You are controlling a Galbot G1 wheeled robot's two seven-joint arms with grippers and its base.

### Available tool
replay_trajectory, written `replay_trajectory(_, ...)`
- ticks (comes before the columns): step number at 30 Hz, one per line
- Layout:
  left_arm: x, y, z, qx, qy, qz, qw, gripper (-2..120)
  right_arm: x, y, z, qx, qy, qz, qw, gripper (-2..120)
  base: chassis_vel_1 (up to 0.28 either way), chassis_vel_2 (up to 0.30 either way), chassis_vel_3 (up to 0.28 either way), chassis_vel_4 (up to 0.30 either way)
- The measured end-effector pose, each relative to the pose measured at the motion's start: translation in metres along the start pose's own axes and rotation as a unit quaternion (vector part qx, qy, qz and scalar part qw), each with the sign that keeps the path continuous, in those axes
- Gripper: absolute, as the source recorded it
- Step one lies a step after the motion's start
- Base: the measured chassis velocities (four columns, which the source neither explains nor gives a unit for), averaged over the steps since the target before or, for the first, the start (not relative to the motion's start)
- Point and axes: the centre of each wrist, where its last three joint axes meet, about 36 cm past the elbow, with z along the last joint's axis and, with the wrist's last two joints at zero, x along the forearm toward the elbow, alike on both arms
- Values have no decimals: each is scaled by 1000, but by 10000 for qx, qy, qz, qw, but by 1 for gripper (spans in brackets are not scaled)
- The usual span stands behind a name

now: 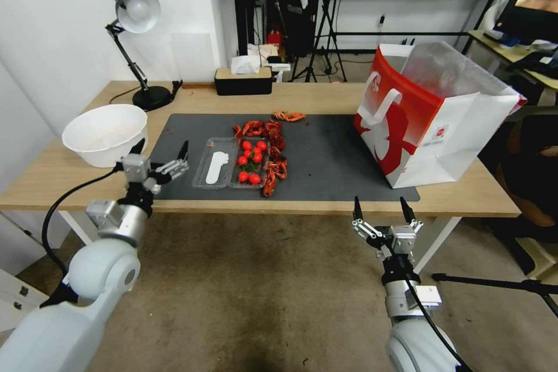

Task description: Pick up the trash from the table and place it into the takeout bag.

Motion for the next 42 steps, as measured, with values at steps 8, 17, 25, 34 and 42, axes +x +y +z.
replay_trajectory(8,7,2,4,-43,-7,-43,10000,100,1,0,0,-6,9,4,10000,100,0,0,0,0)
replay_trajectory(17,22,6,14,-146,29,-123,9998,100,3,1,1,-20,28,17,10000,100,0,0,0,0)
replay_trajectory(25,62,14,50,-282,52,-304,9991,100,4,1,3,-17,42,40,10000,100,0,0,0,0)
replay_trajectory(34,77,13,64,-363,59,-352,9987,100,5,0,6,-6,58,51,10000,100,0,0,0,0)
replay_trajectory(42,80,13,70,-334,60,-303,9990,100,6,0,7,-10,75,61,10000,100,0,0,0,0)
